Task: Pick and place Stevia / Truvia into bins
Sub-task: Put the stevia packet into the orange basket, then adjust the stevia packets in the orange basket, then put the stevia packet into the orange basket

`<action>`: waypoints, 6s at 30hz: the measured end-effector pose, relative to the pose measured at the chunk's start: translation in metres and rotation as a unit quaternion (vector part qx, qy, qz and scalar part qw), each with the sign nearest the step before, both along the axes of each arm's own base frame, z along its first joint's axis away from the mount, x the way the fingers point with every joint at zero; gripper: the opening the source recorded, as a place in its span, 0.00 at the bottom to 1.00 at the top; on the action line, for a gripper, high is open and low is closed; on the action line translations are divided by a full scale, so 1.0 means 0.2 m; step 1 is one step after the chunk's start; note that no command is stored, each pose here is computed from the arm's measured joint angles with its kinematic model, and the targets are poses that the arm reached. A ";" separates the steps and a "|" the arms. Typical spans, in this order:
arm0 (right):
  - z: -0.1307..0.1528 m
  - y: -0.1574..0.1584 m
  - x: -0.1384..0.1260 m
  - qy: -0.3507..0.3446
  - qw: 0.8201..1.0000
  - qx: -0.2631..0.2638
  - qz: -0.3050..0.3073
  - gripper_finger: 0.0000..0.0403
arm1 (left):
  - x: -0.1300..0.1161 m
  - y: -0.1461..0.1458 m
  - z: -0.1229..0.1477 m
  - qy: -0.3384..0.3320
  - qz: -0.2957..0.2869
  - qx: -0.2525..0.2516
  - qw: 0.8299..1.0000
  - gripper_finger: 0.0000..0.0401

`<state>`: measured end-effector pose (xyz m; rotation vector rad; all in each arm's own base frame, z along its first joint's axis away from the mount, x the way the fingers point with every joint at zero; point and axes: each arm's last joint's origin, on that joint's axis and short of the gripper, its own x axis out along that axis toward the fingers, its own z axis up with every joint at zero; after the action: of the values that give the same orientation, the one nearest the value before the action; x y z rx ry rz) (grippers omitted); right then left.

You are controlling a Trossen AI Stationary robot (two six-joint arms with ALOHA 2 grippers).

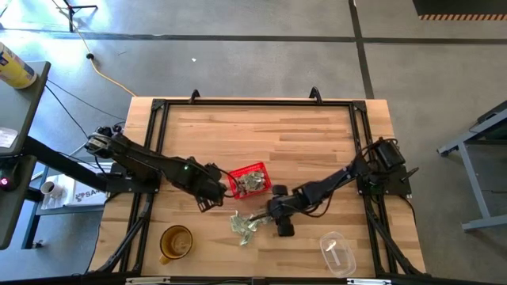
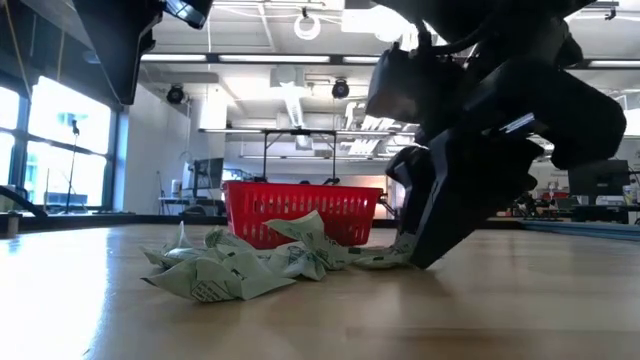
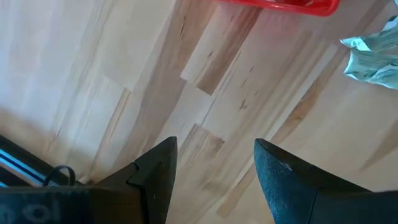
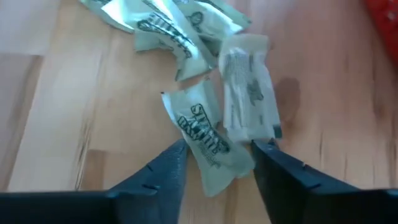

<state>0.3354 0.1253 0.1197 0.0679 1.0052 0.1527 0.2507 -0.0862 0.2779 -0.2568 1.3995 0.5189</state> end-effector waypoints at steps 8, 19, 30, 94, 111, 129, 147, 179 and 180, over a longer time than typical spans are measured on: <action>0.08 0.02 0.01 0.076 0.995 0.031 -0.055 0.11 | 0.00 0.00 0.00 -0.003 0.002 -0.001 1.000 0.62; 0.48 -0.25 0.13 -0.040 0.985 -0.114 -0.125 0.01 | 0.06 -0.02 0.00 -0.060 0.019 -0.025 0.998 0.62; 0.42 -0.56 0.19 0.006 0.991 0.012 -0.135 0.36 | 0.15 -0.07 -0.15 -0.152 0.027 -0.135 0.979 0.62; 0.29 -0.68 0.45 0.065 0.998 -0.016 -0.010 0.01 | -0.23 0.03 0.10 -0.182 0.267 -0.004 0.946 0.62; 0.23 -0.68 0.53 0.036 0.999 -0.005 -0.009 0.01 | -0.22 0.03 0.10 -0.187 0.256 -0.006 0.948 0.62; 0.67 -0.69 0.28 0.061 0.992 -0.043 -0.098 0.08 | -0.15 0.03 0.04 -0.191 0.124 -0.033 0.973 0.62; 0.42 0.00 0.09 0.065 0.996 -0.033 -0.053 0.63 | -0.06 -0.05 -0.26 -0.263 -0.191 -0.134 0.936 0.62; 0.03 0.01 0.07 0.026 0.998 -0.012 -0.060 0.03 | 0.04 -0.18 -0.40 -0.298 -0.091 -0.138 0.940 0.62; 0.04 0.02 0.06 0.026 0.997 -0.015 -0.072 0.04 | 0.05 -0.19 -0.41 -0.298 -0.099 -0.136 0.940 0.62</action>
<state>0.3467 0.1287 0.1274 0.1182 1.0511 0.0037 0.2609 -0.1235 0.1959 -0.4488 0.8824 0.0579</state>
